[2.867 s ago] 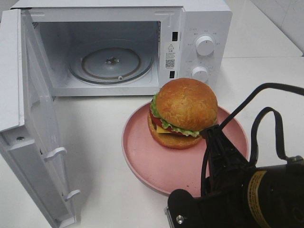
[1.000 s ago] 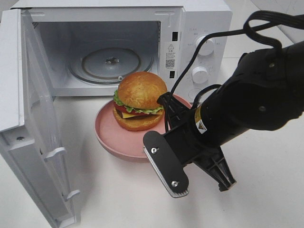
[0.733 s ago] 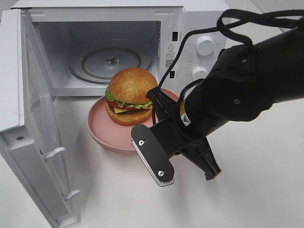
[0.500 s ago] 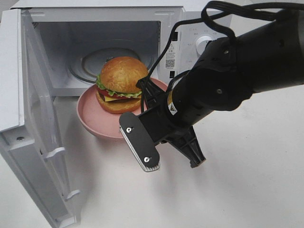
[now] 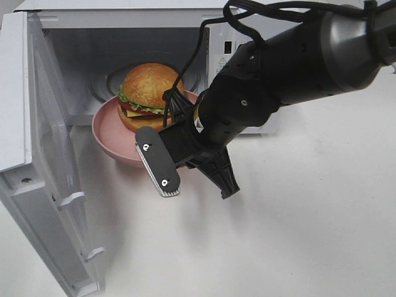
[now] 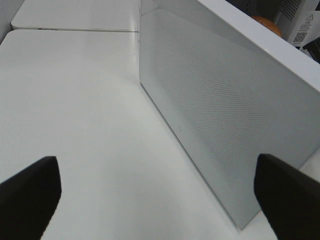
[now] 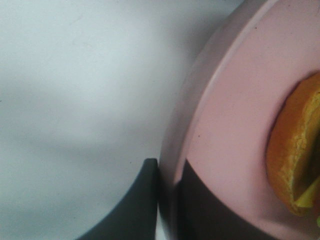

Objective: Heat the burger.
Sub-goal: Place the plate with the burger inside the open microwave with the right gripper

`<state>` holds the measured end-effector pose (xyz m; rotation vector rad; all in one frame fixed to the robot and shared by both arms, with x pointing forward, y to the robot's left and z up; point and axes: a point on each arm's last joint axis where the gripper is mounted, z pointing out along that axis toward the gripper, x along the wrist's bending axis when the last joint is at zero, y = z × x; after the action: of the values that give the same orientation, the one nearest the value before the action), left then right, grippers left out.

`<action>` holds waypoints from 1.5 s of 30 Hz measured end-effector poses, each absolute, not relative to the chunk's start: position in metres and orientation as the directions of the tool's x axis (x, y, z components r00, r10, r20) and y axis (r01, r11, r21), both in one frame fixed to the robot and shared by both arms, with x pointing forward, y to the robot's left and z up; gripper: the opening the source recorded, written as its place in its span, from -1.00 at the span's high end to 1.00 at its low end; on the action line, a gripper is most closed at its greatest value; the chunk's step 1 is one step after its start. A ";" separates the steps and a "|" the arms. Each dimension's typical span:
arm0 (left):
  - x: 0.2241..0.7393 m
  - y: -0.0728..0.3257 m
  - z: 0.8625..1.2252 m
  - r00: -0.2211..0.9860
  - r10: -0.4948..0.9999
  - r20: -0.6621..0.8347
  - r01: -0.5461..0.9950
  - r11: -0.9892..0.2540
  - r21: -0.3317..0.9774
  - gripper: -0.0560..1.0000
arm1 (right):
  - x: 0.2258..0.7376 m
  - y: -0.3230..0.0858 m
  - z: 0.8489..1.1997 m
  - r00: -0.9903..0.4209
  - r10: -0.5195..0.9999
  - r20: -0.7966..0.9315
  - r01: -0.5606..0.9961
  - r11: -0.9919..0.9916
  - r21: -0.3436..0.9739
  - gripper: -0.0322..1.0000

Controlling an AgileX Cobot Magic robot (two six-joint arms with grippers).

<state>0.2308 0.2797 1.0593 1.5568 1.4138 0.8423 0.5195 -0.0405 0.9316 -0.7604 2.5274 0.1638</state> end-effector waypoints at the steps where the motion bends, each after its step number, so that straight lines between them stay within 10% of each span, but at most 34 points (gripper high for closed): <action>1: 0.231 0.280 1.059 0.134 0.989 -0.060 0.418 -0.001 0.909 -0.94 | 0.520 -0.041 0.932 -0.724 -0.487 -0.489 -0.546 0.837 -0.026 0.84; 45: 0.231 0.280 1.059 0.134 0.989 -0.060 0.418 -0.001 0.909 -0.94 | 0.612 0.008 0.927 -0.732 -0.423 -0.534 -0.460 0.885 -0.070 0.84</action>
<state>0.2308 0.2797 1.0593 1.5568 1.4138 0.8423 0.6124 0.0083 0.9274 -0.6368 2.4960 0.0897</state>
